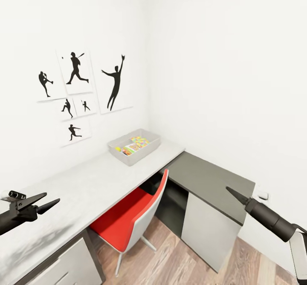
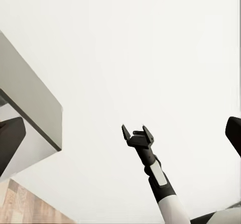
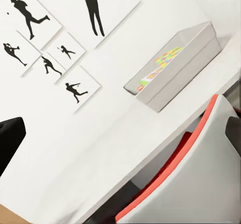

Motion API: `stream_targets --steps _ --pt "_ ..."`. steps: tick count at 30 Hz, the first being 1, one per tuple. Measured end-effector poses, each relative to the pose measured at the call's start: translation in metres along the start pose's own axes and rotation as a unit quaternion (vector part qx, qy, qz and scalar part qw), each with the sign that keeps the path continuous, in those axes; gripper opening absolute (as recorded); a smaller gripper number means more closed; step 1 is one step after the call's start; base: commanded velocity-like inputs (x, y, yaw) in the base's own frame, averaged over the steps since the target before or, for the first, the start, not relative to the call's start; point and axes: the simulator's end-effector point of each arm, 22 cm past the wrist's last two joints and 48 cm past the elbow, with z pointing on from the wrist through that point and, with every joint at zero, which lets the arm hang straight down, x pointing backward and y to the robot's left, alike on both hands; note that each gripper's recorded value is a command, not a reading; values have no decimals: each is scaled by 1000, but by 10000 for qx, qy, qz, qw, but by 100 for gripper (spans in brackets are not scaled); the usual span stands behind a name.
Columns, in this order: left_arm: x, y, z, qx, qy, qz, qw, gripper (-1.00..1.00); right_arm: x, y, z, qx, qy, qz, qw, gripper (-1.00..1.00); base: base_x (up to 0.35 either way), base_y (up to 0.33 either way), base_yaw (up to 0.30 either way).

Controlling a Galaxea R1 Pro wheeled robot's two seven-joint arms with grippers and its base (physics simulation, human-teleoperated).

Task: Put all the toys in the child's room - the three board games (two on the bed and one on the table), the two jigsaw puzzles on the table, and the tennis ball on the table - inside the toy box on the table in the child's room.

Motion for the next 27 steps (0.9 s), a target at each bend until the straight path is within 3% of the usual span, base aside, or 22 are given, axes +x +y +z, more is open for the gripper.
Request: stream_targets --steps 27 --pt "-3 -15 1 107 -23 138 9998 100 -12 12 -4 -114 -122 -60 9998 100 -186 131 -220"
